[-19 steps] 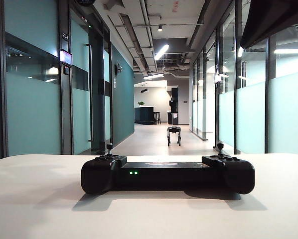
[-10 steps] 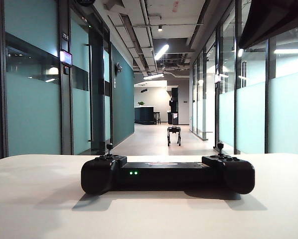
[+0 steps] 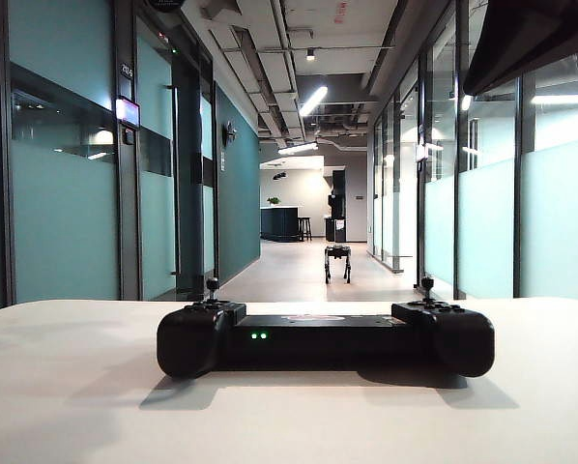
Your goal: Push the left joystick on the remote control sitting on the white table forward to make the robot dog walk in a straight line until it approaches the door.
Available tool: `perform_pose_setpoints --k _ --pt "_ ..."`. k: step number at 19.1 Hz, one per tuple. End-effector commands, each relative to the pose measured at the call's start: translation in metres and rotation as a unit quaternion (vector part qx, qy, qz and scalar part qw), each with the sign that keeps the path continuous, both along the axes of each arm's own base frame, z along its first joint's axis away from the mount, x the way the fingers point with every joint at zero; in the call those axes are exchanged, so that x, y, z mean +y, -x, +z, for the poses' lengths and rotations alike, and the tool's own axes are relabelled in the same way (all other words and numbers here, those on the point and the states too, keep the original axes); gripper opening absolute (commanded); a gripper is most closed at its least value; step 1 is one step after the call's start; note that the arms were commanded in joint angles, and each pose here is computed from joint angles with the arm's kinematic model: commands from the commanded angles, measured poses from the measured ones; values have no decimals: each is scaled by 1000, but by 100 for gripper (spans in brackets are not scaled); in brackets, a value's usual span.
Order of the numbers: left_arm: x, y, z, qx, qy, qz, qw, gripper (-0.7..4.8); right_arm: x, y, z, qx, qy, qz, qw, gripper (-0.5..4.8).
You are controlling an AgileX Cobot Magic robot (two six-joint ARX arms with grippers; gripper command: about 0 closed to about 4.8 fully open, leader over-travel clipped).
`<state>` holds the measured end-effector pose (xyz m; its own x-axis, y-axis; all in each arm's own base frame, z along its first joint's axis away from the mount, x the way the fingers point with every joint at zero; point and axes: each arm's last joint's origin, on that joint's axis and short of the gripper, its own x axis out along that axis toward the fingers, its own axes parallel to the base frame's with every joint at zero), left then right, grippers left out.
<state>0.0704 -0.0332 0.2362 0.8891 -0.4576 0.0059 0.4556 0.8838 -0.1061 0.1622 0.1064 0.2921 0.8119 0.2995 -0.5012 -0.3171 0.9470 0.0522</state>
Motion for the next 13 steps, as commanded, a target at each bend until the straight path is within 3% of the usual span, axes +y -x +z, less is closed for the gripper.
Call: perform_pose_setpoints --k 1,7,13 --pt "2 1 5 -44 24 22 999 -6 0 0 5 -13 -10 -1 1000 -1" --pt "8 -9 -16 -83 24 16 996 -6 0 0 5 -13 -10 -1 1000 -1" --pt "18 -14 -23 -71 4 130 989 -6 0 0 5 -13 -10 -2 1000 -1"
